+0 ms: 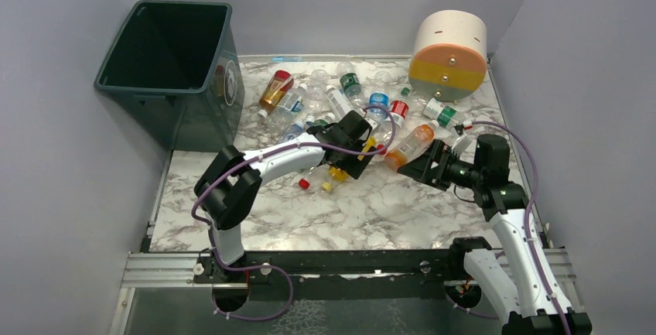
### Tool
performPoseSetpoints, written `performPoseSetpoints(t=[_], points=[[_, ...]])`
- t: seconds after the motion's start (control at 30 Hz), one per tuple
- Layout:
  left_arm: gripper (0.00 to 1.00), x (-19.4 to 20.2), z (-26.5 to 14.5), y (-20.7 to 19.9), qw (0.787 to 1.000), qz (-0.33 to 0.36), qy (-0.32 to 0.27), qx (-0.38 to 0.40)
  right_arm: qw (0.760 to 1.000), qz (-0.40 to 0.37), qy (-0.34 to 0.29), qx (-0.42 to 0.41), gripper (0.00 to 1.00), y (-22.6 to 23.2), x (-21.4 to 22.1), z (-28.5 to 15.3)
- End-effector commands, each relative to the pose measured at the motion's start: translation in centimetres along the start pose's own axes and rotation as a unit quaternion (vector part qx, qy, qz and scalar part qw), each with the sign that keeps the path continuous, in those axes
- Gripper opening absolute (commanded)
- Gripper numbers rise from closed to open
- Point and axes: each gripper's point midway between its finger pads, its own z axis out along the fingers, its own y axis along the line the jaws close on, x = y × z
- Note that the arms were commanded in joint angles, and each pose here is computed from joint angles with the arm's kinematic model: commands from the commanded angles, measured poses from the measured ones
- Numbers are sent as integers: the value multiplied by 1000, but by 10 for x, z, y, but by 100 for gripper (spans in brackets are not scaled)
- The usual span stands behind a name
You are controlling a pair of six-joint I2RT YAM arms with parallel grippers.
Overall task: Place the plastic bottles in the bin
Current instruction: Pick up the plastic bottle at the center of the board.
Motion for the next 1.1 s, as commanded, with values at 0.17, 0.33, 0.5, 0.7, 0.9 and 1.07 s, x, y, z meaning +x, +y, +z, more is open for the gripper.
performPoseSetpoints(t=[0.17, 0.33, 0.5, 0.7, 0.9, 1.07], points=[[89, -8, 19, 1, 1000, -5, -14, -17, 1000, -3, -6, -5, 100, 0, -1, 2], [89, -11, 23, -2, 1000, -6, -13, -10, 1000, -5, -6, -9, 99, 3, -4, 2], [89, -9, 28, -2, 1000, -5, -9, -11, 1000, -10, -6, -8, 99, 6, -8, 1], [89, -9, 30, -3, 1000, -8, -10, -10, 1000, -12, -6, -6, 99, 6, -7, 0], [85, -7, 34, -4, 1000, -9, -5, -9, 1000, -10, -4, -6, 100, 5, -5, 0], [82, -7, 36, -4, 1000, -10, -5, -9, 1000, -11, -4, -7, 99, 5, -6, 0]])
